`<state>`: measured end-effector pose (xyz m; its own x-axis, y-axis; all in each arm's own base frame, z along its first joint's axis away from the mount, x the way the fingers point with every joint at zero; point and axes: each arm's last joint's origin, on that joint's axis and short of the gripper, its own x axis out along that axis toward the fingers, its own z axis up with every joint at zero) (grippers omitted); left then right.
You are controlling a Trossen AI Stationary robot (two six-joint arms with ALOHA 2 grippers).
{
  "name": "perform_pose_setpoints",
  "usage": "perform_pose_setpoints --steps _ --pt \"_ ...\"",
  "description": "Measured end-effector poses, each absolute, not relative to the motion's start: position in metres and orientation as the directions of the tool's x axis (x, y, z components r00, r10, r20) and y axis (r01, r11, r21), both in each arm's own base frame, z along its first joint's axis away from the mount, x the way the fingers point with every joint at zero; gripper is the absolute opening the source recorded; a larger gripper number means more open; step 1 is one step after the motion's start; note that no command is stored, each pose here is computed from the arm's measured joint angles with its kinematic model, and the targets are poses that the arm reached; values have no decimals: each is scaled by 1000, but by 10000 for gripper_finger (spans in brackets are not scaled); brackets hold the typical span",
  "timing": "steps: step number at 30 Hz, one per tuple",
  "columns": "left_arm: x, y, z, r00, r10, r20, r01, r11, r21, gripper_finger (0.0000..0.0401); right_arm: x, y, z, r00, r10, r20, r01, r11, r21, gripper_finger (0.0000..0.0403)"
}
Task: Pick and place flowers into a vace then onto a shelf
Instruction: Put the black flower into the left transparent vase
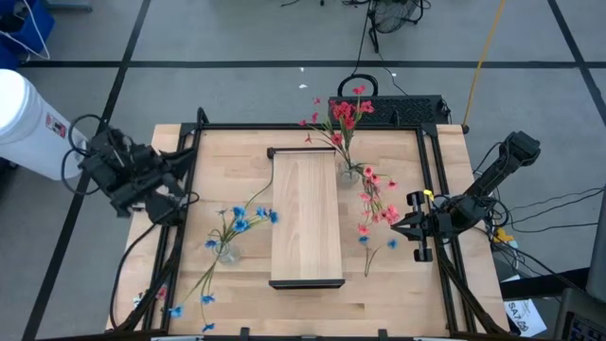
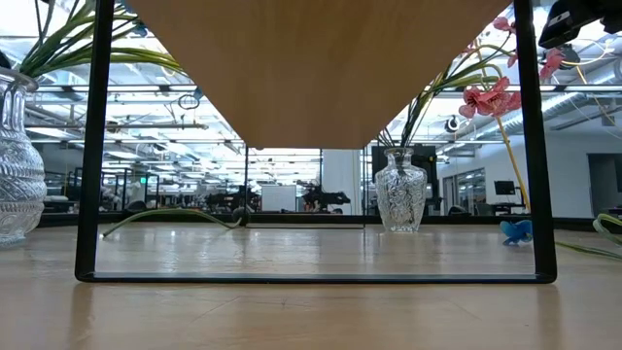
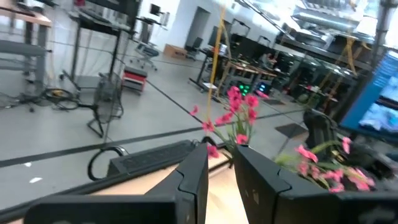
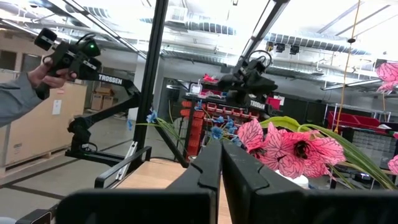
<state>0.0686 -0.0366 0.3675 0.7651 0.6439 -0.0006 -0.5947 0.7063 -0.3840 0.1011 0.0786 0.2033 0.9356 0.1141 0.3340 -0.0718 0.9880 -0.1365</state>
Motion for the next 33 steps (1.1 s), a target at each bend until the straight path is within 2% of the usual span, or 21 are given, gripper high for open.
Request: perform_pose_setpoints --steps 3,8,15,20,23,26,30,33 --pt "72 -39 373 751 660 -1 -612 696 -375 81 101 79 203 936 114 334 -71 988 -136 8" --pt "87 -48 387 715 699 1 -673 688 -272 81 101 79 203 936 114 334 -71 988 -136 8" --pt "95 -49 439 685 729 1 -716 673 -186 81 101 79 203 936 114 334 -71 988 -137 8" --pt "100 -40 467 610 792 4 -790 609 -72 81 101 79 203 936 114 334 -72 988 -137 8" --pt "113 -36 468 580 812 72 -815 579 28 81 101 79 203 936 114 334 -71 988 -137 9" --pt "126 -27 463 494 867 72 -870 490 58 81 101 79 203 936 114 334 -71 988 -137 8" --pt "141 -7 456 259 966 2 -958 256 131 81 101 79 203 936 114 333 -72 988 -137 8" --pt "142 -2 455 218 976 2 -971 217 97 80 101 79 203 936 114 334 -72 988 -137 8"
